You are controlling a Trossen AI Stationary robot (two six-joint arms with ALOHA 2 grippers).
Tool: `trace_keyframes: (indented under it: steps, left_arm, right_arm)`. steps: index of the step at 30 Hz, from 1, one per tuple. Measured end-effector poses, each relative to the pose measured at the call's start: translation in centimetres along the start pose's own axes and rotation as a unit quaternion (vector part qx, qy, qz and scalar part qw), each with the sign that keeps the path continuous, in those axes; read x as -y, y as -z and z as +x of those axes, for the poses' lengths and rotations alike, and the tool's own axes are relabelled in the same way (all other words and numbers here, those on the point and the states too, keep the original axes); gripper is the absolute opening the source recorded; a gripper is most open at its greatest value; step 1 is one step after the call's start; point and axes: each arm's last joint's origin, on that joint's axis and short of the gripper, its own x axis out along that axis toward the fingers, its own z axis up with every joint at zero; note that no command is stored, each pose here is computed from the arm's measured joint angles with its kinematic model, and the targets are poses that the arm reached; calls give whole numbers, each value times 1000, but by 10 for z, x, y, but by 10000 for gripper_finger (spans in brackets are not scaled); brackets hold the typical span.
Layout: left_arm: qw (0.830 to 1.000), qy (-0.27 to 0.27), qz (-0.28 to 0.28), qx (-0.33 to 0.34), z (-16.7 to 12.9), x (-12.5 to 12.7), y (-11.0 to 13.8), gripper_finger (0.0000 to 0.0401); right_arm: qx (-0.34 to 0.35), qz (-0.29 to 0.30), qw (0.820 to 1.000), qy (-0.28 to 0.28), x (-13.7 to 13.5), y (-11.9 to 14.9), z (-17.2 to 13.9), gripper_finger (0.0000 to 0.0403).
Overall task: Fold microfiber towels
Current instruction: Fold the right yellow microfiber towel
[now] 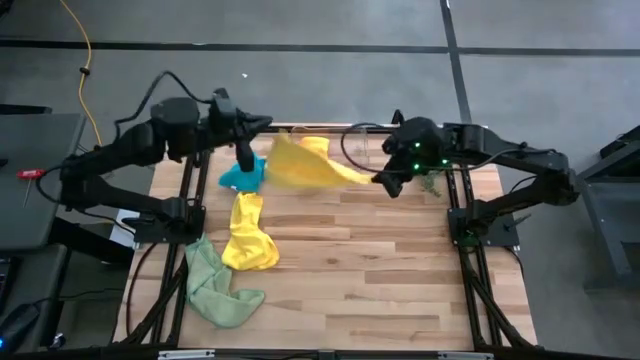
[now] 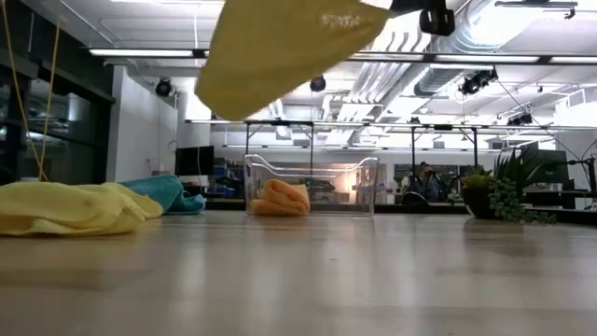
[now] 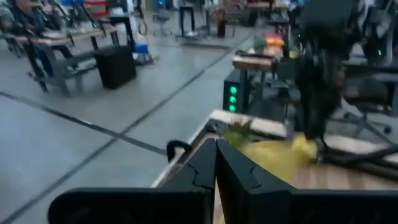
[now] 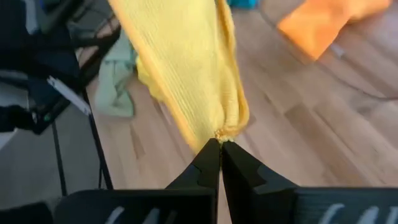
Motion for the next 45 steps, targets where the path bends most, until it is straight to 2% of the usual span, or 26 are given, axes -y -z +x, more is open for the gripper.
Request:
trace_keyframes:
  steps: [3,6,8,11,18,23,27,31,37,41,43,45]
  left_arm:
    - [998,27,-26,-47,3,4,12,0]
    - [990,46,-32,-130,19,19,46,0]
    - [986,53,-35,-157,27,27,64,0]
    - [988,61,-46,-137,28,30,64,0]
    - [989,79,-33,-125,32,32,62,0]
    - [981,84,-21,-171,47,39,75,8]
    - [967,95,8,-237,67,55,97,38]
    - [950,114,37,-289,88,76,120,77]
    - [926,161,71,-333,101,108,146,113]
    - [926,170,75,-328,103,119,169,117]
    - [927,169,55,-329,103,120,187,117]
    - [922,168,36,-347,100,120,203,117]
  right_arm:
    - [30,-10,999,-8,-2,-8,-8,0]
    - [91,-29,995,-11,-9,-19,-30,0]
    - [111,-37,993,-11,-11,-24,-40,0]
    - [116,-35,993,-11,-11,-26,-44,0]
    - [111,-24,993,-12,-11,-25,-43,0]
    - [109,-21,994,-16,-11,-25,-43,0]
    - [106,-8,994,-20,-11,-25,-41,0]
    - [74,33,997,-18,-5,-17,-26,0]
    - [-33,90,995,-16,9,16,23,0]
    - [-62,134,987,-62,16,38,60,0]
    - [-67,162,980,-98,18,47,76,0]
    - [-61,188,970,-144,17,53,89,0]
